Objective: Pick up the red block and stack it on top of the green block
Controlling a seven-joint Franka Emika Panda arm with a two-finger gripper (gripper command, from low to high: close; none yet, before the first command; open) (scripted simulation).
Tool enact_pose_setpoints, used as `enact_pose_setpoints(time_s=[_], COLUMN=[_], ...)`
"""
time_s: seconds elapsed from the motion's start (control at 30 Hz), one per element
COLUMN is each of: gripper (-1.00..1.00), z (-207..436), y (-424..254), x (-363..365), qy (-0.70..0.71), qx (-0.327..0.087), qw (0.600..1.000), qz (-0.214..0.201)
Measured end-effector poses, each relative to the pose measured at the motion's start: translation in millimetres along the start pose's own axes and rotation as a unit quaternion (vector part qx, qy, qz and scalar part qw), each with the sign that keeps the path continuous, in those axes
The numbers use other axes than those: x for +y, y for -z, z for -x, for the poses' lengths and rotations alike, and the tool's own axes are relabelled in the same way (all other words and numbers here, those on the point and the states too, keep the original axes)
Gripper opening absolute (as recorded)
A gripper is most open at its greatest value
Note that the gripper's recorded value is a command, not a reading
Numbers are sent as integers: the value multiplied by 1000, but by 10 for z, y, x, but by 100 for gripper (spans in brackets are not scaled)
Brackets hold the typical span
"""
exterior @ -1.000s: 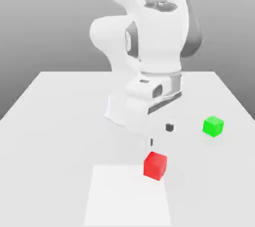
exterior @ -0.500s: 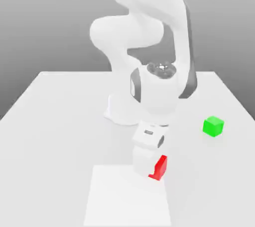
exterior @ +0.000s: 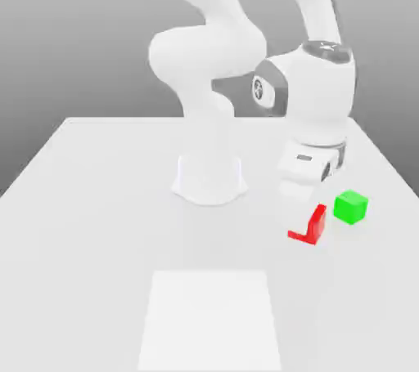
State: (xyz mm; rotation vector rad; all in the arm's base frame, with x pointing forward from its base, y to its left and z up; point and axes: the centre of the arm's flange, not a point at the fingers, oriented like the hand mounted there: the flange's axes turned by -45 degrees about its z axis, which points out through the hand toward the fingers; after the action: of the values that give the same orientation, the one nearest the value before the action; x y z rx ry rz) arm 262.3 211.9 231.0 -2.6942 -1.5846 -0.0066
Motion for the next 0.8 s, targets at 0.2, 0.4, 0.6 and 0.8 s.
enact_pose_setpoints(time_s=[0.2,0.4,0.6,0.8], gripper=[-100,-100,-100,-100], z=[-198,-132,-157,-172], y=[102,110,23,-89], x=[-1131,-1805,-1811,-1800], qy=[0,-1,-1,-1], qx=[-3,-3,1,3], qw=[1000,1000,1000,1000], qz=[1,8,15,19])
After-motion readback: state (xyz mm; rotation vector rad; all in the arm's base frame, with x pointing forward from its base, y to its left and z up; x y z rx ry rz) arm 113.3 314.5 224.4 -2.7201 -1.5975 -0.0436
